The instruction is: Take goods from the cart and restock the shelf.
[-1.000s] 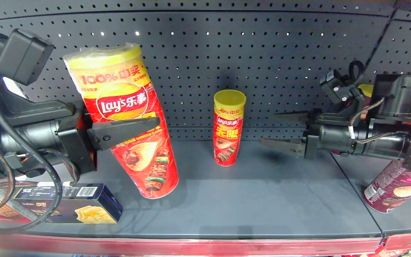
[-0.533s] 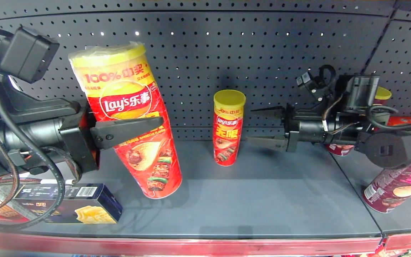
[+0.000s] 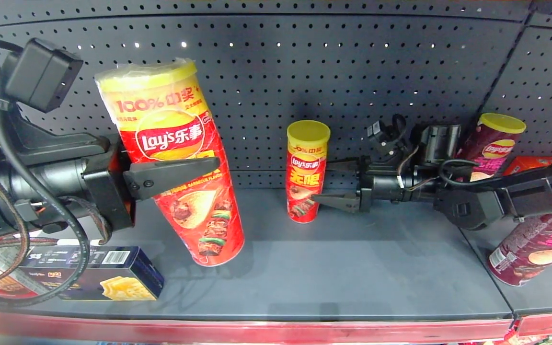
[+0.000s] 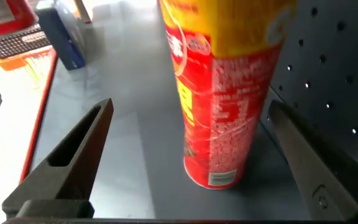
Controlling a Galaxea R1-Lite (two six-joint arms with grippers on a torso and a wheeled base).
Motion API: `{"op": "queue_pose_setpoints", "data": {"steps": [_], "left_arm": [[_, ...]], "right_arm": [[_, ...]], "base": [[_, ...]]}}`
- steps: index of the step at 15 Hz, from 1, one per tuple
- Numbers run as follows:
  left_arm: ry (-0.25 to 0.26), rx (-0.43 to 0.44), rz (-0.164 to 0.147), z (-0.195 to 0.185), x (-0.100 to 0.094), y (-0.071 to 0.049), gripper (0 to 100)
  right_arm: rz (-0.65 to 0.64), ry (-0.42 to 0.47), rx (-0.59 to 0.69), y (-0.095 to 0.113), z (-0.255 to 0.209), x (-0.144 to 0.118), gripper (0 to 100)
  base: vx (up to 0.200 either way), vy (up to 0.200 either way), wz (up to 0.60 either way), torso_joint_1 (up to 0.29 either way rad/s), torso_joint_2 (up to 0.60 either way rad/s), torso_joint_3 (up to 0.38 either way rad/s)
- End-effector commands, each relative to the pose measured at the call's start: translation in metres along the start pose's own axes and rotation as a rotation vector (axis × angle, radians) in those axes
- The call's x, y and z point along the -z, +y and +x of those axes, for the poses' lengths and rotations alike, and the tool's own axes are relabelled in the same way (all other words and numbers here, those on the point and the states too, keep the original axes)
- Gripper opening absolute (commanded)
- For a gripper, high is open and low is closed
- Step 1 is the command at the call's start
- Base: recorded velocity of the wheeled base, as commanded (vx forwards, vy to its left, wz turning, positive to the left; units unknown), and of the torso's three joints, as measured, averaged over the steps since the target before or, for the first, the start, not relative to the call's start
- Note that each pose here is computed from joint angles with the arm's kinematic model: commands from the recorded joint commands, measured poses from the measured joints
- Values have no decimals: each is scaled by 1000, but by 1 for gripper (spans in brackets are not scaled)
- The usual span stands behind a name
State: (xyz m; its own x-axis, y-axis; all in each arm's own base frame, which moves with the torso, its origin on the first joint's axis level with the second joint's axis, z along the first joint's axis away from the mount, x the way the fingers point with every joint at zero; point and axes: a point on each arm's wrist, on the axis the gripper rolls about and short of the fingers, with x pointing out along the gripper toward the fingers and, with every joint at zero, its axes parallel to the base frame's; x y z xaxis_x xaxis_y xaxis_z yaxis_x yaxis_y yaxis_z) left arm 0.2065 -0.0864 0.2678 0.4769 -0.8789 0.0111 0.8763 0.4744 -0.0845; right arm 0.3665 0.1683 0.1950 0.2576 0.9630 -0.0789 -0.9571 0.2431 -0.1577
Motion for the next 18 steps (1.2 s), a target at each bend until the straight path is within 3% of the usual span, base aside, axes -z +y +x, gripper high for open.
{"op": "queue_pose_setpoints", "data": {"steps": [1,6,13,14,18], "left_arm": [[5,-8,-5,-1,2,2,0],[14,-10,-14,2,5,4,0],[34,-15,-31,5,12,9,0],[33,-14,-30,6,11,9,0],[39,-17,-34,5,14,9,0]], "right_arm": [[13,10,-6,-11,14,19,100],[-6,-5,-3,-32,33,31,100],[-31,-27,-23,-39,53,34,100],[-38,-33,-24,-39,54,34,0],[-32,-29,-29,-33,51,30,0]], "base": [[0,0,0,0,0,0],[0,0,0,0,0,0],[0,0,0,0,0,0],[0,0,0,0,0,0],[0,0,0,0,0,0]]}}
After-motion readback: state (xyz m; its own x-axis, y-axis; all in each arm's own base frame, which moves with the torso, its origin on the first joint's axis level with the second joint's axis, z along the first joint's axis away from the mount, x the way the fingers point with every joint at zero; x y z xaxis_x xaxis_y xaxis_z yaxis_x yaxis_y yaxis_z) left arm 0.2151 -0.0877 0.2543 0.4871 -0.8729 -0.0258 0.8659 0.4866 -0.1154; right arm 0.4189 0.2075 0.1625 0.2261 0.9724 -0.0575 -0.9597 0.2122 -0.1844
